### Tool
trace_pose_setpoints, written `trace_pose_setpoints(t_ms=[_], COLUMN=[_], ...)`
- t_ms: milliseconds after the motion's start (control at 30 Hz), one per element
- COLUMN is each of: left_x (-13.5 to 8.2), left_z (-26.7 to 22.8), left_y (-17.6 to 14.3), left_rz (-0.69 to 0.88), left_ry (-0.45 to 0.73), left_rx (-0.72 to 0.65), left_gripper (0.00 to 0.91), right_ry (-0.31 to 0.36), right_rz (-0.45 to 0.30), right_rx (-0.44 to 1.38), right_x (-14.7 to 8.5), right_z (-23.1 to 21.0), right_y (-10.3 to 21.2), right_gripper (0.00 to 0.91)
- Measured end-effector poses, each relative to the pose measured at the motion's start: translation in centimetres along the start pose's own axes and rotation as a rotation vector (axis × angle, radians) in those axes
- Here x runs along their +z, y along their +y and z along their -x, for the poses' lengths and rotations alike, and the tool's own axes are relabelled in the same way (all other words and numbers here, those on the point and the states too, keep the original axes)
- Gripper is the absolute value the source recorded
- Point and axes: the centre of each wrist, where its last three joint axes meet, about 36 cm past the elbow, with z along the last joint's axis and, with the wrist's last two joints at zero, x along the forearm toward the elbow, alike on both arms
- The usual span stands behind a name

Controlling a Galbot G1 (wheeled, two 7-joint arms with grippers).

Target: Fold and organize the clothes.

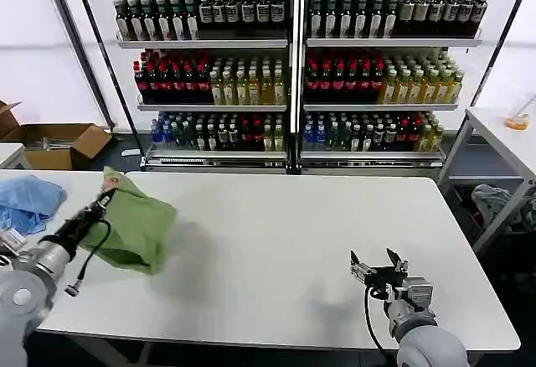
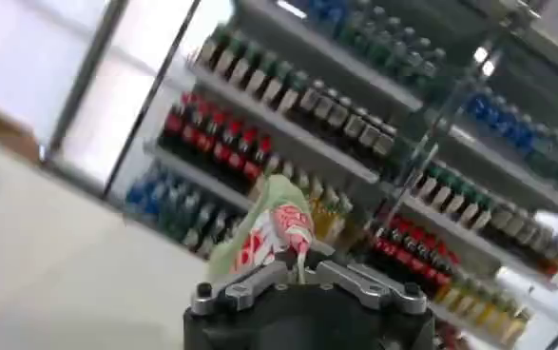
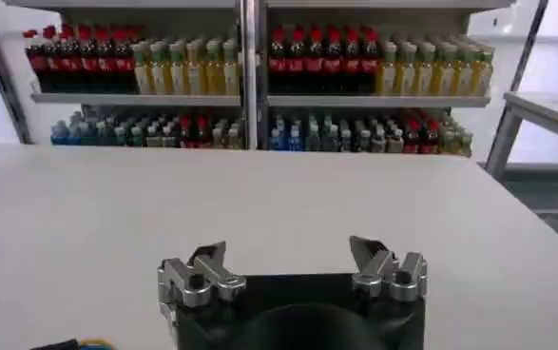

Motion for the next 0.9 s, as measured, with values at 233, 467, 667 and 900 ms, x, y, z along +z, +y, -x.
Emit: trace_pose_setpoints(t_ms=[233,467,667,900], left_x=[2.7,10.1,14.1,17.9], left_z=[0.6,3.3,5.3,7.1], left_y=[-3.2,-6.1,-9.8,-13.6], left_rz=[0.314,0.594,0.720,0.771], left_ry=[0.085,0.228,0.292,0.349], left_rx=[0.012,0.041,0.123,0.201], left_gripper=[0.020,0.020,0.030,0.030], right_ry=[0.000,0.001,0.000,-0.011], right_rz=[0.000,-0.001,0.004,0.007], right_rx=[0.004,0.015,0.024,0.024], right_x=[0.2,0.3,0.3,0.0], right_z=[-0.4,-0.7,-0.8,-0.8], right_y=[0.1,-0.3,-0.6,-0.6], right_gripper=[0.907,0.907,0.907,0.907])
